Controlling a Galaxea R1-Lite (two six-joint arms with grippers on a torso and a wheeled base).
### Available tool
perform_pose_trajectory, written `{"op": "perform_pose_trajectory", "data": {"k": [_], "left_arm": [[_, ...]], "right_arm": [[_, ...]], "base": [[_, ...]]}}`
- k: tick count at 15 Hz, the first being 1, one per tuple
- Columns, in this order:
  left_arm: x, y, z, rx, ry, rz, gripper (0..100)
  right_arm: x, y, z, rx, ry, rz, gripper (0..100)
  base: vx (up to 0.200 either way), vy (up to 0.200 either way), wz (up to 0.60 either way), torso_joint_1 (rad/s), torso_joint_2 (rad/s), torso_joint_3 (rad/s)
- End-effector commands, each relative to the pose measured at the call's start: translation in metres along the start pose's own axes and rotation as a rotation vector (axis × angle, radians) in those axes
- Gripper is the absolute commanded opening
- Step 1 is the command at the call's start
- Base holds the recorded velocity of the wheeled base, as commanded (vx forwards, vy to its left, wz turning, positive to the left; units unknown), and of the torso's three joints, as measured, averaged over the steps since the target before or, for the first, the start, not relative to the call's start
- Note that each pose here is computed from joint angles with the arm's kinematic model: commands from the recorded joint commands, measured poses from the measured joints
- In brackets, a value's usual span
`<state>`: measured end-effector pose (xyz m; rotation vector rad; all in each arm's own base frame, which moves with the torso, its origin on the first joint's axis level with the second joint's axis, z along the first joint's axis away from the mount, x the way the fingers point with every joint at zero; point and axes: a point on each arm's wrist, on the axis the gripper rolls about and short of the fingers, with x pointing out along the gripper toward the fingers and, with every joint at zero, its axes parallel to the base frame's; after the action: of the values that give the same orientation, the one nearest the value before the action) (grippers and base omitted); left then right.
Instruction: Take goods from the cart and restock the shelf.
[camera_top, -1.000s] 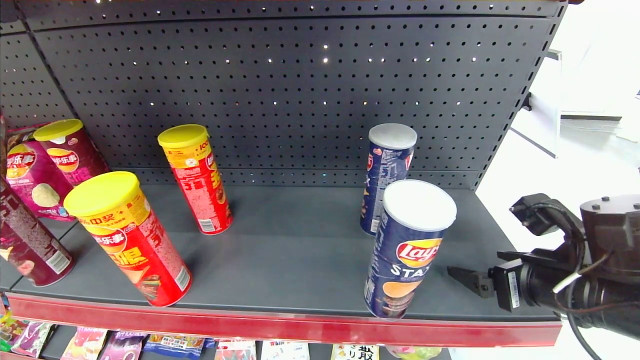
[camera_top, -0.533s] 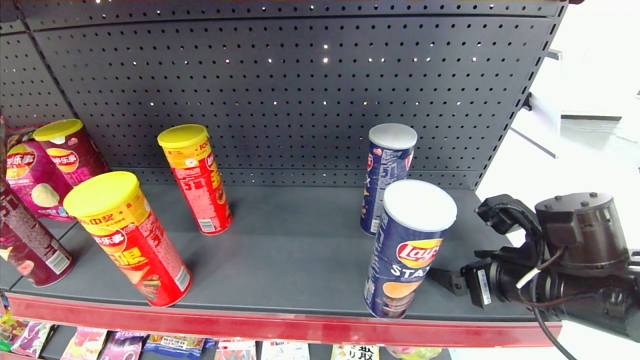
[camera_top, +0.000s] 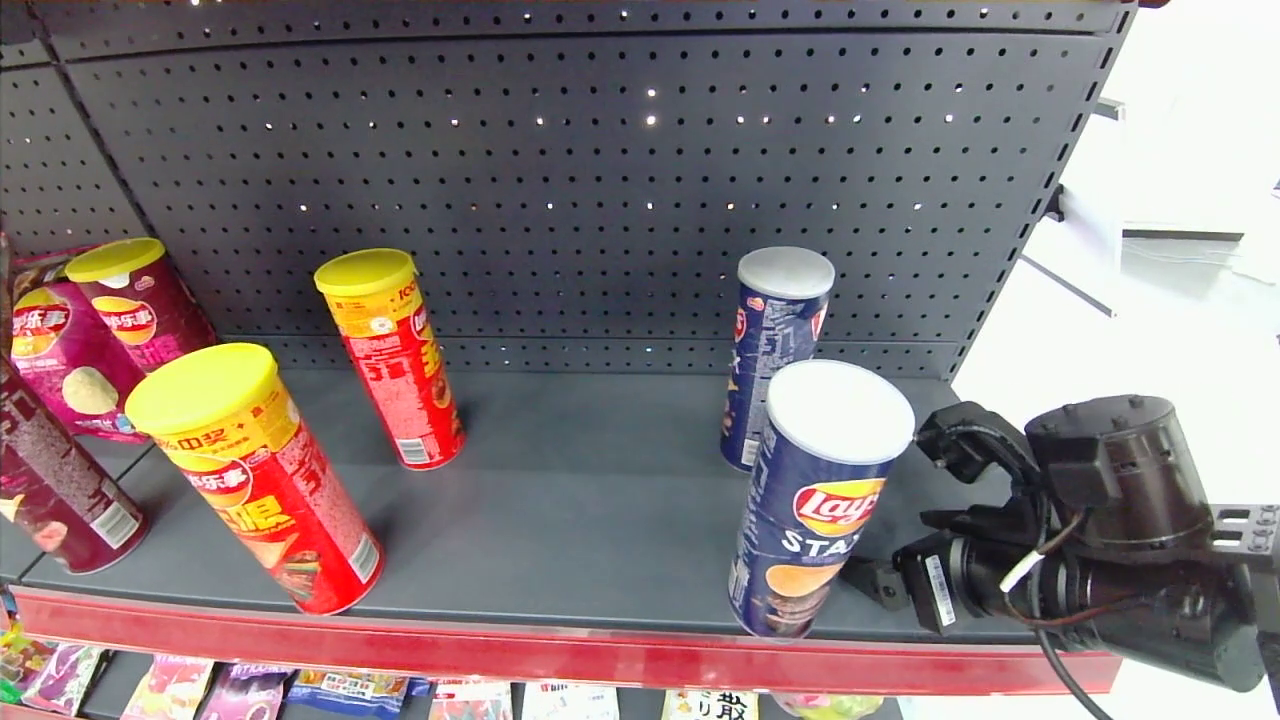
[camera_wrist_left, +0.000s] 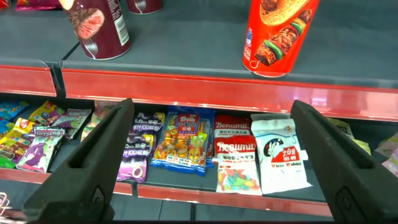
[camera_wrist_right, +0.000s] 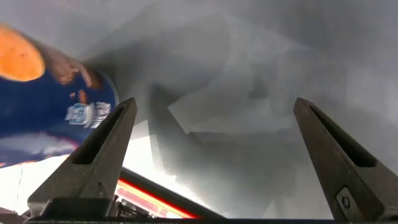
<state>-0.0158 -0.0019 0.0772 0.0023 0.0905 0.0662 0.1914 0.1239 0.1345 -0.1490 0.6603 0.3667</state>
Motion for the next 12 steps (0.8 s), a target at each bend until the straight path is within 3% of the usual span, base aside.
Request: {"op": "perform_pose_trajectory", "data": {"k": [1,12], "left_arm": [[0.0,0.0,0.0,0.0,0.002,0.001,100],[0.0,0.0,0.0,0.0,0.002,0.001,100]], "right_arm": [[0.0,0.005,-0.002,-0.016,0.005,0.016,100],[-0.001,0.019,-0.003,-0.06,0.005,0.032,100]], "base": [[0.0,0.0,0.0,0.0,0.0,0.0],[0.0,0.0,0.0,0.0,0.0,0.0]]}}
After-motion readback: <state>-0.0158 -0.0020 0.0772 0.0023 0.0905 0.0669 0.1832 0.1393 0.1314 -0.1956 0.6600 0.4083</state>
